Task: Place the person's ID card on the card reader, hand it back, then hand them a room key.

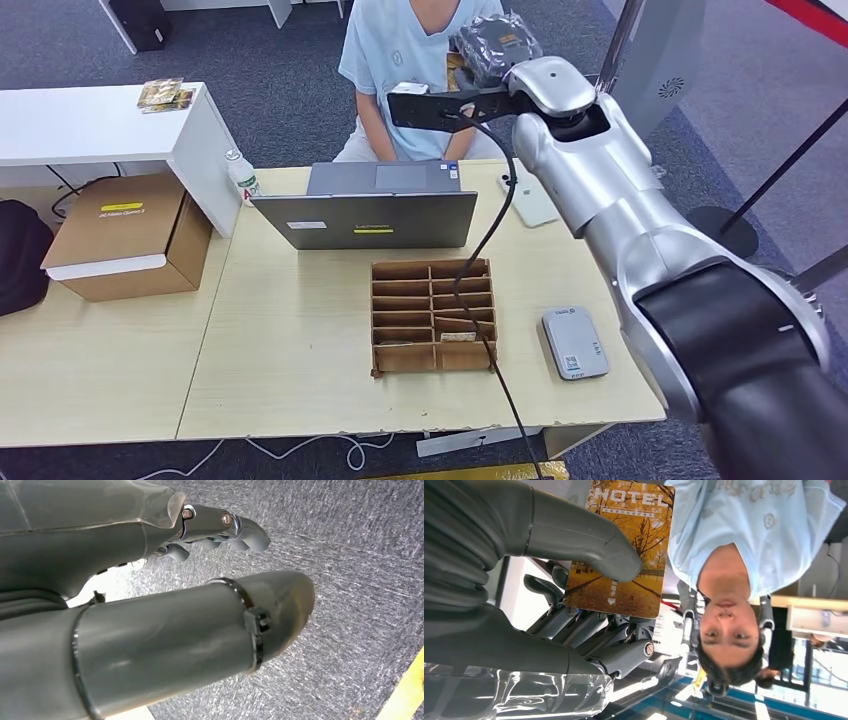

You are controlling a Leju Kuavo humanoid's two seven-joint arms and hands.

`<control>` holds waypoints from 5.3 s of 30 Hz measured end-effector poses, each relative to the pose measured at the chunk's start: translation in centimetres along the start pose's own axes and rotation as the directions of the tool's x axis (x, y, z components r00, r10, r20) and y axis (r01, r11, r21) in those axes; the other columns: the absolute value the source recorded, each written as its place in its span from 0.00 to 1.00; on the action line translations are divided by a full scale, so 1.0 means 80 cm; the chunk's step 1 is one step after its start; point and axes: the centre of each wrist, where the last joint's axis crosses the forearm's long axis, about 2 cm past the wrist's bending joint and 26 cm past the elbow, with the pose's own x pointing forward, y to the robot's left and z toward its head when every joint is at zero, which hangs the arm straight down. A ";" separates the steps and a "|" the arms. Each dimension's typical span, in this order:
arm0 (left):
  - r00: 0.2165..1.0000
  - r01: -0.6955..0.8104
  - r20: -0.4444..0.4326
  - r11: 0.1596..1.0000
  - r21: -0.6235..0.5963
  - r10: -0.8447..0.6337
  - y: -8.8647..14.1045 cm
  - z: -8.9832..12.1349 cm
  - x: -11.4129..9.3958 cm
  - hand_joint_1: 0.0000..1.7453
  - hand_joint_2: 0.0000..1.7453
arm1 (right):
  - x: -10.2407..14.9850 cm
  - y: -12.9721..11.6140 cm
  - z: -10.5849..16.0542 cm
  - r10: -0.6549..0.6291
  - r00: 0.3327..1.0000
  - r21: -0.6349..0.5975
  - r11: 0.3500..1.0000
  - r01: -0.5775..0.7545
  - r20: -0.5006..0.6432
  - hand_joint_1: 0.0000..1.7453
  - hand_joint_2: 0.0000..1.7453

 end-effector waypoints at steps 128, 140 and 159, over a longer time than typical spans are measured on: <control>0.996 -0.053 -0.077 0.999 0.009 0.054 -0.008 0.001 0.001 0.00 0.00 | 0.139 0.286 0.433 -0.425 0.903 -0.297 0.872 0.389 -0.064 0.00 1.00; 0.995 -0.058 -0.079 0.998 0.007 0.058 -0.008 0.001 0.001 0.00 0.00 | 0.145 0.280 0.414 -0.356 0.932 -0.164 0.925 0.341 -0.067 0.00 1.00; 0.994 -0.080 -0.080 0.997 -0.004 0.080 -0.009 0.001 0.000 0.00 0.00 | 0.167 0.271 0.400 -0.337 0.941 -0.063 0.940 0.334 -0.035 0.00 1.00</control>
